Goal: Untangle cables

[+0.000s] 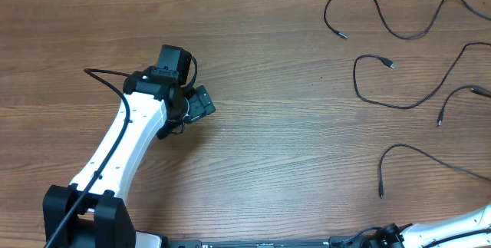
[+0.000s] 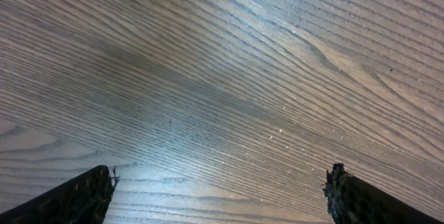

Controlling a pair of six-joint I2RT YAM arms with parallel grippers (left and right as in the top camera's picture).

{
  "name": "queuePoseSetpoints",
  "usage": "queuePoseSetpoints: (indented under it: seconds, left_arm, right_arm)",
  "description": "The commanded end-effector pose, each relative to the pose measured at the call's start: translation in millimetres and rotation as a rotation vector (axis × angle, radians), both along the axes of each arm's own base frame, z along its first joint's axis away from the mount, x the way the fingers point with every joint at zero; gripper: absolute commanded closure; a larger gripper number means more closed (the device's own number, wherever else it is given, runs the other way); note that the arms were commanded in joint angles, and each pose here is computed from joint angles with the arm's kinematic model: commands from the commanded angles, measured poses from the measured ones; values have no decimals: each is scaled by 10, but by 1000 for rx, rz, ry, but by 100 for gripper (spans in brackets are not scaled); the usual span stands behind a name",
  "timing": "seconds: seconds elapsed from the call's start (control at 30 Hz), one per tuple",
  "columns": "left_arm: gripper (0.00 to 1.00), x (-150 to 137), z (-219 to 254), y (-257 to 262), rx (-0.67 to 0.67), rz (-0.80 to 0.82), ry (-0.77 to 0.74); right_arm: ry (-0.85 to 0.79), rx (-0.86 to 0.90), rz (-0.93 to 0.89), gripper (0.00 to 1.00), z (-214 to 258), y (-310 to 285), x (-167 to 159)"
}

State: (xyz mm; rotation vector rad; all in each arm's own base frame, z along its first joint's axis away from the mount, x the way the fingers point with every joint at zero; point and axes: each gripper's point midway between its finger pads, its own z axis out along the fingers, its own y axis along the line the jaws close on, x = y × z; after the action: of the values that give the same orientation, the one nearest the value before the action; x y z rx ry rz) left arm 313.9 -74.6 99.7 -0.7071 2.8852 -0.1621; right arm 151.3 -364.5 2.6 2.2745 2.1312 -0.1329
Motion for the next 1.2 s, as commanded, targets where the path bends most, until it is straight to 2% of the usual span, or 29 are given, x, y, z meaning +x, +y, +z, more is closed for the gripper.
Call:
queuePoseSetpoints:
  seconds: [0.0, 0.3, 0.47, 0.6, 1.17]
  left_arm:
    - [0, -5, -34, -5, 1, 5, 11]
    - [1, -5, -34, -5, 1, 5, 11]
    - [0, -4, -34, -5, 1, 5, 10]
    - [0, -3, -34, -5, 1, 5, 10]
    - [0, -2, -34, -5, 1, 5, 10]
  right_arm:
    - [-13, -36, -31, 96, 169, -155, 59]
    - [-165, -16, -12, 96, 484, -219, 365]
    - [-187, -11, -1, 96, 509, -197, 425]
    - [-281, -6, 11, 96, 644, -173, 576]
    - [-421, -149, 43, 96, 1459, -157, 697]
